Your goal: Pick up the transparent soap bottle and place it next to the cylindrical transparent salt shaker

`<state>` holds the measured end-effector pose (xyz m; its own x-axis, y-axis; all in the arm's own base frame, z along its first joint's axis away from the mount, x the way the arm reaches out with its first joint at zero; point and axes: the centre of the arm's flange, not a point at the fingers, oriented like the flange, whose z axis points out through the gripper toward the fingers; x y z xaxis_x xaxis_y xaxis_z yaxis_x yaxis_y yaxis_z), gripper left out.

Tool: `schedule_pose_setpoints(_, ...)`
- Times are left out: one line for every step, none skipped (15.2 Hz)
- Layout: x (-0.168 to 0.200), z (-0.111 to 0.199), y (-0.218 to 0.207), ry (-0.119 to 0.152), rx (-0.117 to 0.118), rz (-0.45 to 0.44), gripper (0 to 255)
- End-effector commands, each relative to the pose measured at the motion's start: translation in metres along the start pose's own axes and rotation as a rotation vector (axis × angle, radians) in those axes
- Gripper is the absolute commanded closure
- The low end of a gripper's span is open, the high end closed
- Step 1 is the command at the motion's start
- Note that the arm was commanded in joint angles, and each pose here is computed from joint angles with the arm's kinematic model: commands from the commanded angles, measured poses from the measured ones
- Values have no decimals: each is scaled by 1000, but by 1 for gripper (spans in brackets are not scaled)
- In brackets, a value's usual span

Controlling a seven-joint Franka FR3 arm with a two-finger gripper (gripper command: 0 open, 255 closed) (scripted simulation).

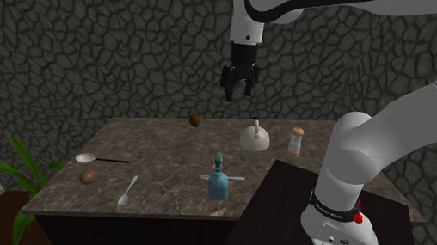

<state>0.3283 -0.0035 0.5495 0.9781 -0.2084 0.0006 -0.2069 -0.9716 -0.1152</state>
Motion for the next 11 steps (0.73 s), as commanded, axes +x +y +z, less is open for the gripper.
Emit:
schedule_pose_setpoints(0,0,0,0,0,0,0)
schedule_pose_setpoints(5,12,2,-1,-2,-2,0)
schedule_pose_setpoints(11,24,4,-2,-5,-5,0)
schedule_pose_setpoints(16,35,7,-2,-7,-7,0)
schedule_pose_setpoints(21,47,9,-3,-10,-10,0)
schedule_pose_setpoints(27,59,11,-4,-12,-12,0)
schedule_pose_setpoints(32,71,14,-5,-15,-15,0)
schedule_pose_setpoints(37,83,16,-6,-17,-17,0)
schedule_pose_setpoints(43,95,18,-6,-20,-20,0)
schedule_pose_setpoints(48,106,21,-7,-22,-22,0)
schedule_pose_setpoints(53,118,23,-8,-25,-25,0)
